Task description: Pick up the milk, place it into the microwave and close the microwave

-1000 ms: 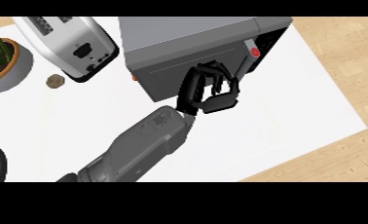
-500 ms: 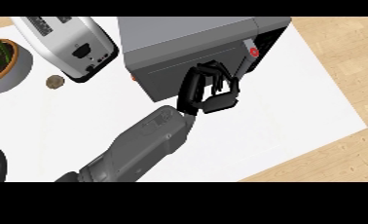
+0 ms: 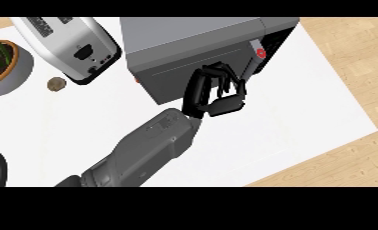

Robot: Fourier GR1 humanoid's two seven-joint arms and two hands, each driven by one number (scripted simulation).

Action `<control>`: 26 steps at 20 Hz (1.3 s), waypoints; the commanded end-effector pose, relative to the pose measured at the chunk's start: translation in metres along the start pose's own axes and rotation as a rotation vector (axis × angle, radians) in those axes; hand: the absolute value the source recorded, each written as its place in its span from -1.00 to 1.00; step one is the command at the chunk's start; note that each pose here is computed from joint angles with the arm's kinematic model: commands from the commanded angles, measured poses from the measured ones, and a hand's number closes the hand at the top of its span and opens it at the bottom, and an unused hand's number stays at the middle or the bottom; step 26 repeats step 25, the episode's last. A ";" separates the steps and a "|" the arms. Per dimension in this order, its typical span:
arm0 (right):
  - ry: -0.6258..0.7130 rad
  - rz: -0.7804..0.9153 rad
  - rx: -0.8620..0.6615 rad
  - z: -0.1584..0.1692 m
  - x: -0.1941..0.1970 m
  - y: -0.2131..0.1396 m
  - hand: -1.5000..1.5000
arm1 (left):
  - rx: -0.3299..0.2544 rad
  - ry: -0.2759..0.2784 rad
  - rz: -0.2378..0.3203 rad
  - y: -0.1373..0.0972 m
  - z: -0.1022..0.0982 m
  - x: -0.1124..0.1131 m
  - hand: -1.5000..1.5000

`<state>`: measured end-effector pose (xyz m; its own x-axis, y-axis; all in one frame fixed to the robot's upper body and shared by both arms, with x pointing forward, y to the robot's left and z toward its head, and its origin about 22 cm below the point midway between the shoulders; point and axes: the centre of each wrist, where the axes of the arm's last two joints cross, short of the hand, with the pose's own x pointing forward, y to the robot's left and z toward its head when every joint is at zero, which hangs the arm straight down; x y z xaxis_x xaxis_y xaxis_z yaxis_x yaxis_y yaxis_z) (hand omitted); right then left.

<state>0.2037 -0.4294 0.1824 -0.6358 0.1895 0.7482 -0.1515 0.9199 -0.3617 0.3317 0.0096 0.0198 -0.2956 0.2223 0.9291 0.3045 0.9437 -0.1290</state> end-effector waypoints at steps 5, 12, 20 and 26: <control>-0.014 -0.063 -0.029 0.000 -0.009 -0.013 -1.00 | 0.024 -0.008 -0.018 0.004 -0.028 0.010 1.00; -0.014 -0.095 -0.046 -0.001 -0.014 -0.025 -1.00 | 0.008 -0.015 -0.012 0.001 -0.029 0.011 1.00; -0.019 -0.105 -0.033 -0.006 -0.015 -0.040 -1.00 | 0.001 -0.017 -0.004 0.000 -0.028 0.010 1.00; -0.022 -0.103 -0.040 -0.008 -0.013 -0.050 -1.00 | 0.013 -0.022 -0.012 0.001 -0.029 0.010 1.00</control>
